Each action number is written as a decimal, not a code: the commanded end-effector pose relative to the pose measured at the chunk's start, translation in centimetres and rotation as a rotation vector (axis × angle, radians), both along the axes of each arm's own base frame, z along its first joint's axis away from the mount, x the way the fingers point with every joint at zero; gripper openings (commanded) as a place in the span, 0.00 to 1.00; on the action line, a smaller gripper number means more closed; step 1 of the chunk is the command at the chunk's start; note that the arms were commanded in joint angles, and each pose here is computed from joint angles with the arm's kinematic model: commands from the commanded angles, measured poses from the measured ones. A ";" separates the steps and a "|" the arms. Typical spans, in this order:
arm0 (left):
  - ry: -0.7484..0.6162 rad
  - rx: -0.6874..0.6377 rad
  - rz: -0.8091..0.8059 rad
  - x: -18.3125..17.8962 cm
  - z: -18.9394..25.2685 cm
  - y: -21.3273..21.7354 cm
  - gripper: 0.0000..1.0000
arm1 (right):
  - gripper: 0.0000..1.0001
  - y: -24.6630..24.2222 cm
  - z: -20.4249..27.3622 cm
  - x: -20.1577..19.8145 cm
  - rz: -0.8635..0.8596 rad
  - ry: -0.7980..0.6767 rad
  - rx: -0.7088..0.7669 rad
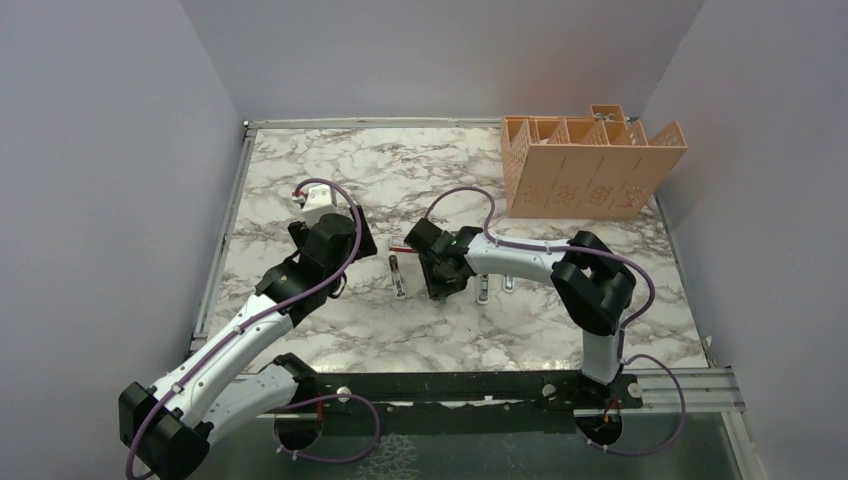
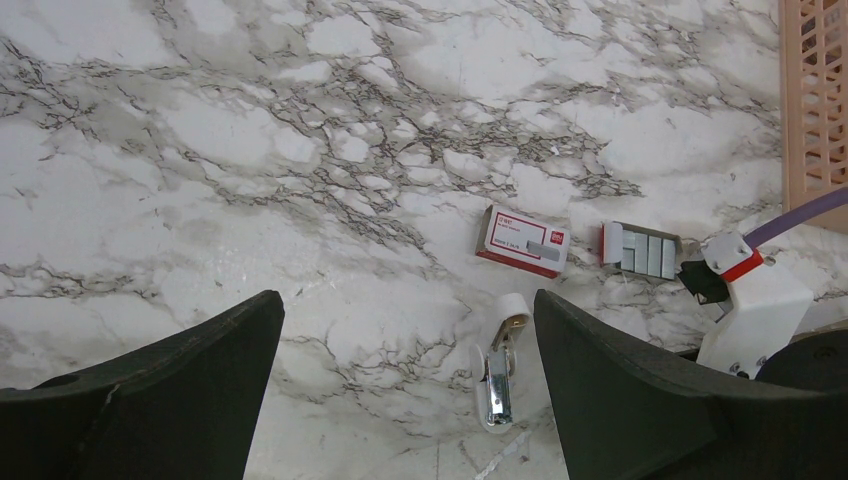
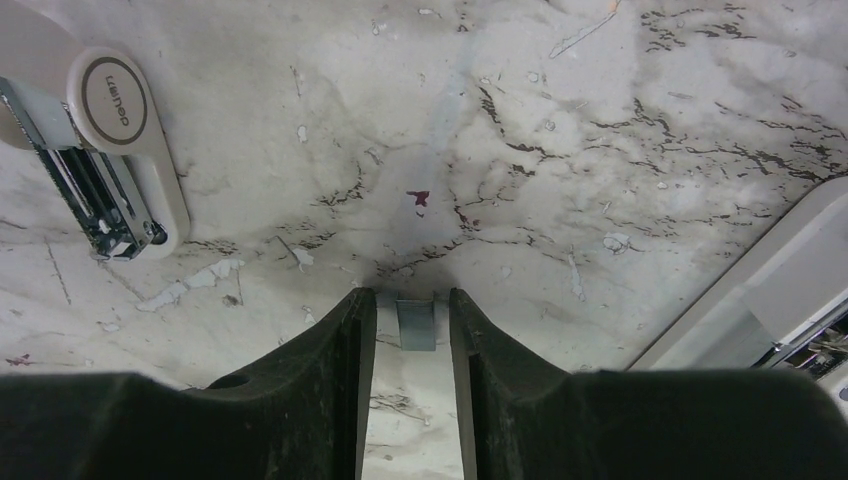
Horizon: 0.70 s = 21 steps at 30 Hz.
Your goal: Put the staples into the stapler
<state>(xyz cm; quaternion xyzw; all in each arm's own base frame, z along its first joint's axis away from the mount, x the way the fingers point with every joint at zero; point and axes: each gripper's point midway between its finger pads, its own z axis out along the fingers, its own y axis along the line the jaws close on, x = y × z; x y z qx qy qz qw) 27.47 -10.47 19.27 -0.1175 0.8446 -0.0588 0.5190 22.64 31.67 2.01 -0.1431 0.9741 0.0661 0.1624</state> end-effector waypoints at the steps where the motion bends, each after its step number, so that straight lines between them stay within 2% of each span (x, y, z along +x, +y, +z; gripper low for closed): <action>1: -0.022 -0.019 0.001 0.1 0.4 -0.1 0.95 | 0.36 -0.5 -0.6 -0.2 0.011 0.000 -0.059; 13: -0.023 -0.023 0.000 0.1 0.4 -0.1 0.95 | 0.25 -1.2 -1.1 -0.5 -0.022 0.016 -0.097; 21: -0.022 -0.025 0.002 0.0 0.3 0.0 0.95 | 0.22 -0.9 0.4 0.2 -0.043 -0.036 -0.061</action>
